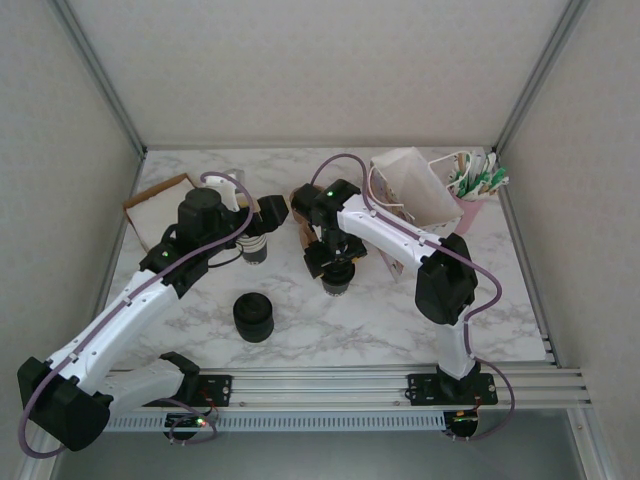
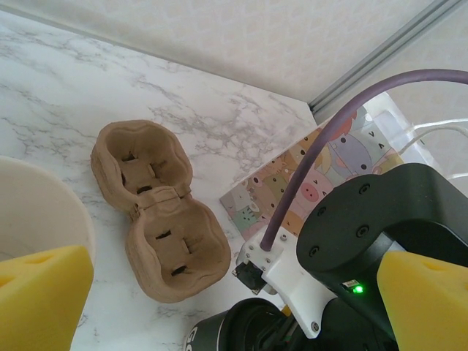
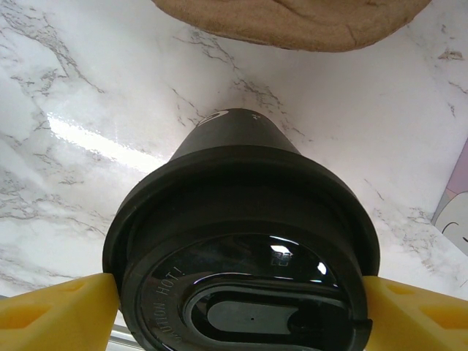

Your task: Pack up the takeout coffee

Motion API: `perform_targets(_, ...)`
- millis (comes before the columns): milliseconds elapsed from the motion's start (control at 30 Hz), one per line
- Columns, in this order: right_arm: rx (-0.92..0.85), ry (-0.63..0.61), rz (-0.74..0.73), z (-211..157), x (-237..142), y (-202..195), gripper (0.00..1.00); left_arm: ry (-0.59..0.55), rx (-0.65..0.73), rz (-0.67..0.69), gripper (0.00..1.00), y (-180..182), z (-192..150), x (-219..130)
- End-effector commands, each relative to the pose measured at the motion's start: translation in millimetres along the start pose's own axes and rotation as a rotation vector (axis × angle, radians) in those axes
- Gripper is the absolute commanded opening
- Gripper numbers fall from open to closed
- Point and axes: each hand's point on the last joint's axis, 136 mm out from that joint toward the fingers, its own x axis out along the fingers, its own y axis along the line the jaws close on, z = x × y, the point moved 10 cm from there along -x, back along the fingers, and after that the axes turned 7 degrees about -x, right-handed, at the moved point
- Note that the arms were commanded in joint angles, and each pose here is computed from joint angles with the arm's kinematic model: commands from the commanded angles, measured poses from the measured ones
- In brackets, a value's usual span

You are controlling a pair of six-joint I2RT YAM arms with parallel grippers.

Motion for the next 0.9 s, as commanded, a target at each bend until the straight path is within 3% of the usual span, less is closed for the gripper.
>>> perform_targets(0,0.014,0.039,-0.017,-2.1,7.1,-4.0,0.83,-0.015,-0.002,-0.032,1.00,-4.8,6.2,-1.4)
perform_targets(867,0.019,0.032,-0.032,0.8,7.8,-4.8,0.78,-0.005,-0.003,-0.050,1.00,-6.0,6.0,1.5)
